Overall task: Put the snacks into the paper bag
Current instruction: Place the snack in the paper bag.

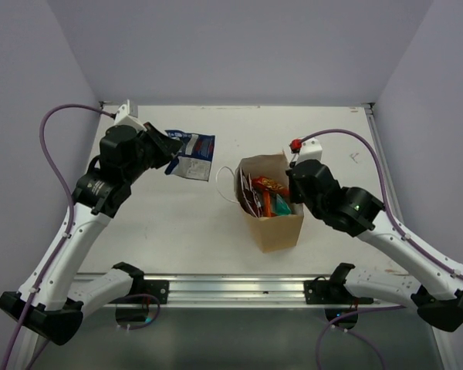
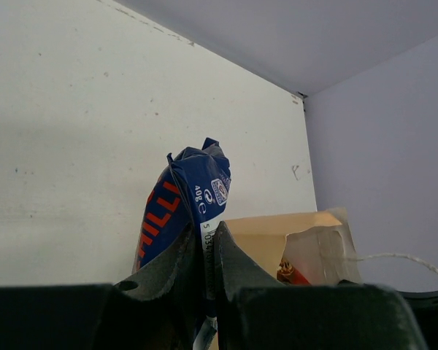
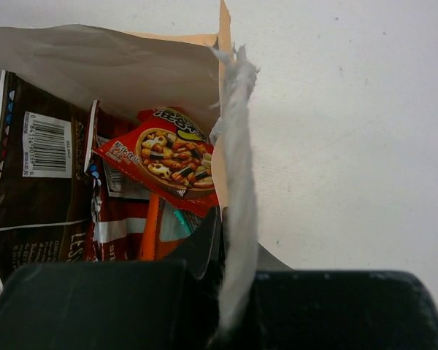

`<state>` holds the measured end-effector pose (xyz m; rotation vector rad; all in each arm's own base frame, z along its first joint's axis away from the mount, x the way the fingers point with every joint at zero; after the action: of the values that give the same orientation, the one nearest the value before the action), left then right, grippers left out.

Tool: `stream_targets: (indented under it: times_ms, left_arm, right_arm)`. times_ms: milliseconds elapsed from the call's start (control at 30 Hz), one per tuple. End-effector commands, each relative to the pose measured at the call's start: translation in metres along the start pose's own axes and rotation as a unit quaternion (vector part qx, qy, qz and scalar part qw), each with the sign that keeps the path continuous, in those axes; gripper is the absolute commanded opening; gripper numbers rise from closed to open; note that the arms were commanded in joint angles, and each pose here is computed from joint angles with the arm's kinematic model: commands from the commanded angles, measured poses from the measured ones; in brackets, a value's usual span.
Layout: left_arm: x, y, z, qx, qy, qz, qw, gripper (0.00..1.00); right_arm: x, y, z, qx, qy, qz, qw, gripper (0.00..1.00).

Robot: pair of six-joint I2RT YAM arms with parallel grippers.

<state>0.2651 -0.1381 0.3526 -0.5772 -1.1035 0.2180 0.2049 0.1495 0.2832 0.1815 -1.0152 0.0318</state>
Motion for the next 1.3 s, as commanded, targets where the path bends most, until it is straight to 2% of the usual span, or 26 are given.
stream_targets:
  times_ms: [0,200,333,633,833,967,1067,1267]
  left_arm:
    - [0.013,-0.011,0.000,-0.032,-0.026,0.008,0.999,0.00]
    - [0.012,-0.022,0.007,-0.064,-0.013,0.011,0.998,0.00]
    - [0.036,-0.038,0.025,-0.085,-0.040,0.003,0.996,0.00]
    - [0.061,-0.056,0.044,-0.112,-0.067,-0.003,0.991,0.00]
    - [0.061,-0.071,0.044,-0.153,-0.051,0.001,0.987,0.00]
    - [0.073,-0.084,0.048,-0.174,-0.053,-0.025,0.983,0.00]
    - [0.079,-0.098,0.046,-0.208,-0.041,-0.071,0.975,0.00]
    - [0.075,-0.124,0.050,-0.304,-0.009,-0.140,0.942,0.00]
  right_arm:
    - [0.015,-0.006,0.010,-0.010,-0.030,-0.020,0.999,0.00]
    - [0.016,-0.008,0.014,-0.004,-0.035,-0.018,0.999,0.00]
    - [0.014,-0.005,0.013,0.011,-0.035,-0.018,0.999,0.00]
    - [0.020,-0.003,0.015,0.020,-0.047,-0.021,0.998,0.00]
    - [0.020,0.007,0.012,0.041,-0.037,-0.009,0.998,0.00]
    - [0.021,0.009,0.011,0.052,-0.040,-0.007,0.998,0.00]
    - [0.022,0.010,0.012,0.056,-0.044,-0.005,0.997,0.00]
    - [0.022,0.012,0.012,0.061,-0.042,-0.002,0.997,0.00]
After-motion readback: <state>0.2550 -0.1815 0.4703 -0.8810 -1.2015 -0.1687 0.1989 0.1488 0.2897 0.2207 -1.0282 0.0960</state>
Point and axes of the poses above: each gripper's point midway between its finger pads, its own z axis back along the fingers, its own y axis along the line the jaws close on, x = y × z, the point moved 4 cm from there along z, back along the fingers, and after that the axes turned 10 degrees about -z, right-handed, at the moved point
